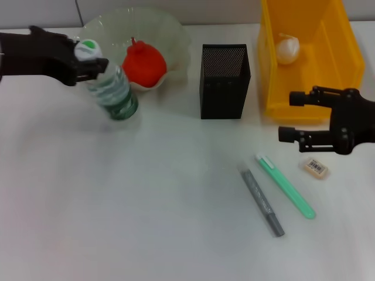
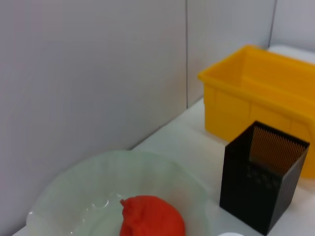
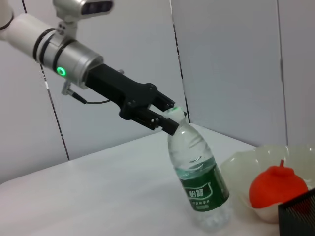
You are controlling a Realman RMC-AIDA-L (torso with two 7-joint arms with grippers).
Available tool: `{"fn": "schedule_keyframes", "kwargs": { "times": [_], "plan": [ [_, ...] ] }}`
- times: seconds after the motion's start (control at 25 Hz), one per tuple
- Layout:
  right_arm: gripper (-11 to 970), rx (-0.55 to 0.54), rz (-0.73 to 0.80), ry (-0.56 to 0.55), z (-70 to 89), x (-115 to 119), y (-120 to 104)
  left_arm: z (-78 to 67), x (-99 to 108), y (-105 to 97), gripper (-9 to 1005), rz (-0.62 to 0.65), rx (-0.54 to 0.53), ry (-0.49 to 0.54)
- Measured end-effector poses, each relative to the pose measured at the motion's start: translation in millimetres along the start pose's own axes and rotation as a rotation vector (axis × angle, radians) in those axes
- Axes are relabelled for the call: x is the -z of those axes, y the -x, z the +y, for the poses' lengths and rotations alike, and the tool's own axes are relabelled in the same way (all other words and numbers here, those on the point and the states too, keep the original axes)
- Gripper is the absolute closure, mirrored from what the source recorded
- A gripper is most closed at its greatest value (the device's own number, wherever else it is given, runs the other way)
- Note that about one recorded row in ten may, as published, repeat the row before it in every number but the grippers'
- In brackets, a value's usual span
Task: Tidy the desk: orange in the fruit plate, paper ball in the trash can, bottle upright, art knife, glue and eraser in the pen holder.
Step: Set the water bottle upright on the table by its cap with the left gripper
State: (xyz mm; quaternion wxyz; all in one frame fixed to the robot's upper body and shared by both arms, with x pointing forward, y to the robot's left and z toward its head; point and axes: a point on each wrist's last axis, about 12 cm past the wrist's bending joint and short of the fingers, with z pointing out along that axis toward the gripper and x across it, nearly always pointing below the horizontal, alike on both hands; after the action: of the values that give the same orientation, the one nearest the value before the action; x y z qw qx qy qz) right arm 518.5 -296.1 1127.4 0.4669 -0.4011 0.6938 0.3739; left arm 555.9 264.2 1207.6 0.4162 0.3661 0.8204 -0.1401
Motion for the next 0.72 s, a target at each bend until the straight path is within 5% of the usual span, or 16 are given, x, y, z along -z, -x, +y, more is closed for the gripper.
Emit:
{"fn": "schedule_keyframes", "kwargs": {
  "times": [0.32,0.72],
  "plan": [
    [126,0.015,-0.006,0.016,-2.9,-7.6,7.8,3.4,9.9,-20.0,542,-0.103,0.099,-0.048],
    [126,0.001,-0.012,0.029,-3.6,-12.0,7.0,26.6,18.0,-48.2,539,-0.17,0.201,-0.009]
  ]
}}
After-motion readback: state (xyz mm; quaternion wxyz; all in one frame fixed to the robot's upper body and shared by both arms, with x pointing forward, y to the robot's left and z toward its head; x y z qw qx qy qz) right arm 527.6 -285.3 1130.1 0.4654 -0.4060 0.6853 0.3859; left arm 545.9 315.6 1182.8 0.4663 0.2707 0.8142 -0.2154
